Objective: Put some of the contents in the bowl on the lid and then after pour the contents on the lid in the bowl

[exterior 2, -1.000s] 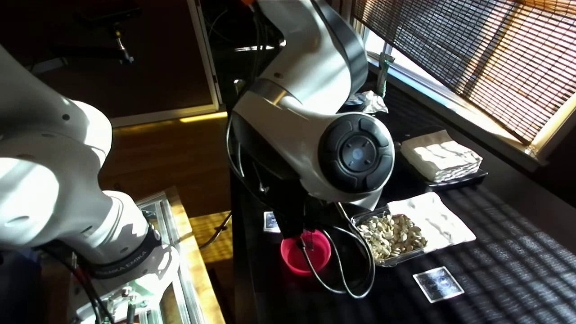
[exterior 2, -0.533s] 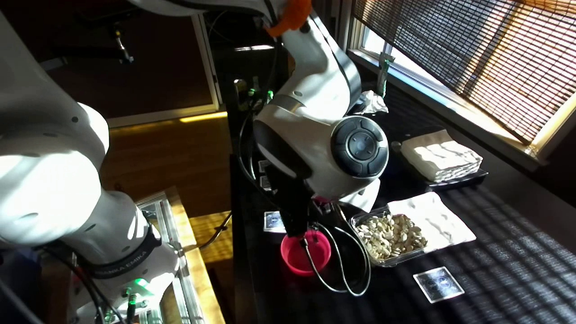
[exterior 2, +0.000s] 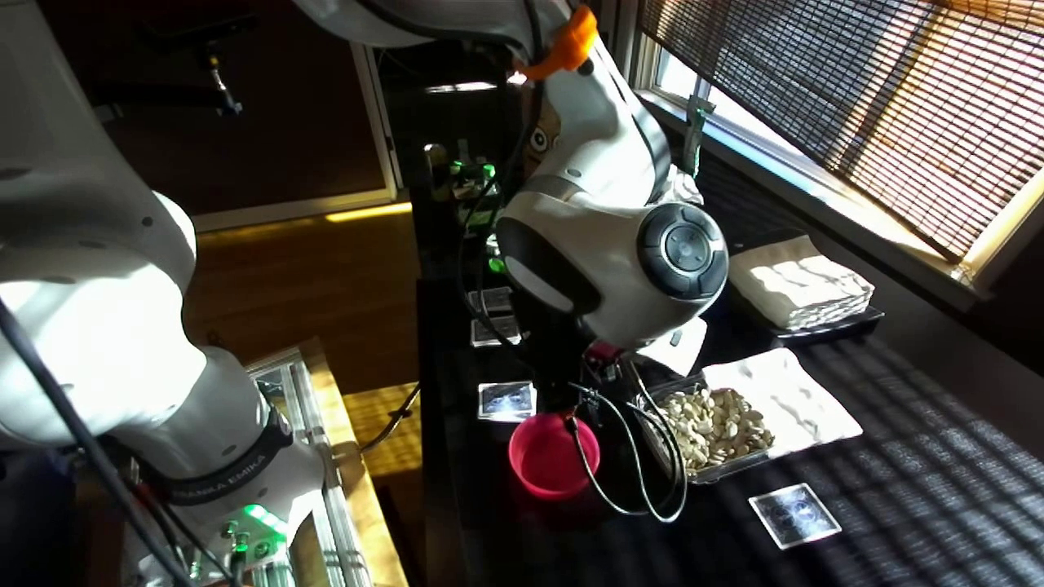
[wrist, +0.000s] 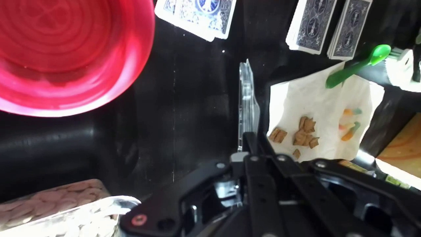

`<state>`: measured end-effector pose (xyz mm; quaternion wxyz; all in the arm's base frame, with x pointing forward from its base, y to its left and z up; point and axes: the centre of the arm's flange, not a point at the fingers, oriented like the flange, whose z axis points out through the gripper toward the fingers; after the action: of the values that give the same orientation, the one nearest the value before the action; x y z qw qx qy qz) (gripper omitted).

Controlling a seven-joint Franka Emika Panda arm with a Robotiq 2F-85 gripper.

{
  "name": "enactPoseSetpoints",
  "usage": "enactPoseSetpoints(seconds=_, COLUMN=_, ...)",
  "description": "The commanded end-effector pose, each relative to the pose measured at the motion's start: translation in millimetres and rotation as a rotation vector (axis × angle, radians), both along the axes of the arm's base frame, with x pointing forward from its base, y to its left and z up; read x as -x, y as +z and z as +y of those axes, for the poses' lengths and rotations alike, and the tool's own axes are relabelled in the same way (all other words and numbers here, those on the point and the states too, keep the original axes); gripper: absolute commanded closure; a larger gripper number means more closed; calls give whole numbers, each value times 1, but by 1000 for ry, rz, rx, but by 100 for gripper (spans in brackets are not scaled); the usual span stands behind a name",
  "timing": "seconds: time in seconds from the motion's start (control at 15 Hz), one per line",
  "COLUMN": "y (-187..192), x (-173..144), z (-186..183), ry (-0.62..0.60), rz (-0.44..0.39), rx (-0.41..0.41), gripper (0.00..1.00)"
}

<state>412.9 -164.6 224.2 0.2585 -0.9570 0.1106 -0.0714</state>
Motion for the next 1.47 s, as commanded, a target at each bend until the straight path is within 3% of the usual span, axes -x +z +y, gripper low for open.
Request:
enactPoseSetpoints(seconds=0.0, y=-6, x=-24, z=-1, ry=-37, rz=4, rx=16, gripper=100)
enactPoseSetpoints(seconds=0.13, y=-8, x=-30, z=0, ry=-51, rz=13, rx=17, gripper=95)
enactPoseSetpoints(seconds=0.2, y=-9, x=-33, z=0, ry=-61, rz=19, rx=24, gripper=72)
enactPoseSetpoints(seconds=0.33, y=-10, x=-36, z=-1, ry=-77, rz=27, rx=30, gripper=69)
enactPoseSetpoints(seconds=0.4, y=-9, x=-37, z=-1, ry=-86, rz=29, rx=36, gripper=62)
enactPoseSetpoints(seconds=1.0, y=26, x=-26, z=-15, ry=-233, rz=-50, rx=260, gripper=1)
enactPoseSetpoints(seconds=1.4, y=62, x=4, z=6, ry=-140, rz=-132, rx=355, gripper=0)
